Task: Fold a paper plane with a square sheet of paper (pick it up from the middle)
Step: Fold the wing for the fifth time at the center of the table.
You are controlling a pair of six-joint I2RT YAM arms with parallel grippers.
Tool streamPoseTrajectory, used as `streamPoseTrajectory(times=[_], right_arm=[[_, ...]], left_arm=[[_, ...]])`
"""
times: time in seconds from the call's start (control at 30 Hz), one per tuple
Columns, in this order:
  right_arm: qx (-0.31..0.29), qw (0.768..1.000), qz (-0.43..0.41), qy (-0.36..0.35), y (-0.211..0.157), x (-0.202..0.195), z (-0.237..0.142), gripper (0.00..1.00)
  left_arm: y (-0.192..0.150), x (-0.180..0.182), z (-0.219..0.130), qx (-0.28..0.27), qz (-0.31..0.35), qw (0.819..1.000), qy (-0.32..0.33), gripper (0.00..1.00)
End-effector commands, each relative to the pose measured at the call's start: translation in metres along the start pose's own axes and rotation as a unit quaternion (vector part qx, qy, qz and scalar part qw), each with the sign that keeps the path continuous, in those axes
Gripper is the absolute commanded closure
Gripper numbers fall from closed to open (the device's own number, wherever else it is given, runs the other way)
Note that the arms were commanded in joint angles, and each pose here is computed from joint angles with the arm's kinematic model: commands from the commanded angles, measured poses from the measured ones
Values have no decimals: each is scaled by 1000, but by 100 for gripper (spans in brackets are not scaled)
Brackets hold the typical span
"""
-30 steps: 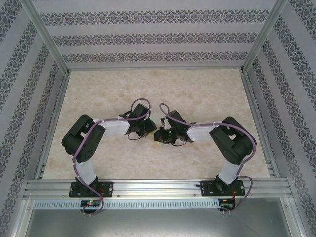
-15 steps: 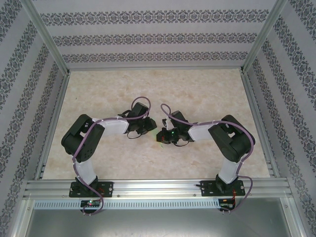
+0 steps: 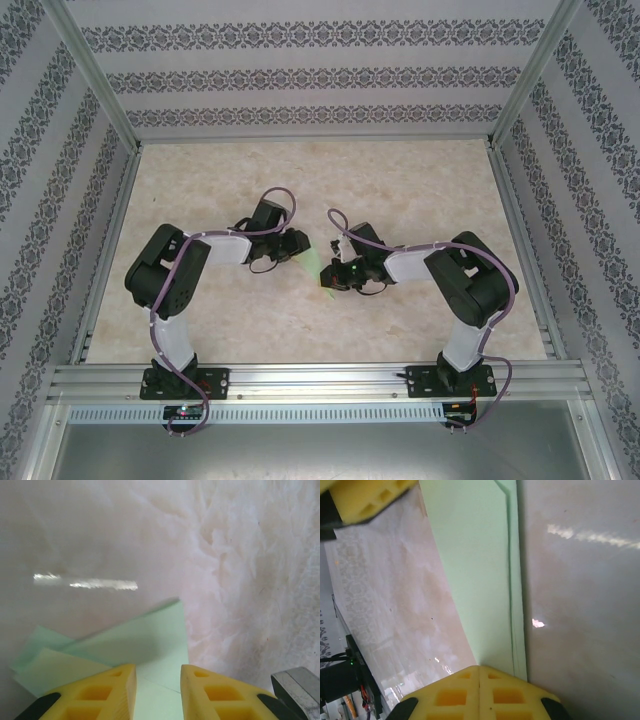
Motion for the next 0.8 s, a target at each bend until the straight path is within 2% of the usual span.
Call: streamPoseTrajectory(times=[0.0, 0.23, 0.47, 0.63, 0.77], right_arm=[[119, 986, 79, -82, -55, -32, -1, 100], [127, 987, 72, -72, -56, -31, -3, 100], [114, 989, 71, -56, -45, -27, -1, 100], [102, 991, 74, -53, -36, -24, 1, 100], [91, 992, 83, -42, -31, -25, 5, 100]], left_arm=[[29, 20, -3, -54, 21, 998, 21, 68], [50, 30, -10, -58, 10, 998, 31, 68], [58, 6, -46, -84, 20, 996, 7, 65], [42, -21, -75, -79, 30, 995, -51, 65], [5, -38, -73, -43, 50, 996, -61, 69]])
Point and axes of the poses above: each hand's point on the last joint's axis, 136 mm out from that joint toward the fingers, its own z axis out along the fingers, its own x axis along the line the jaws close on, y = z × x, the point moved 10 cm from there along -z, back along the fingers, and after that the axes turned 13 degrees about -z, right-handed, at the moved point
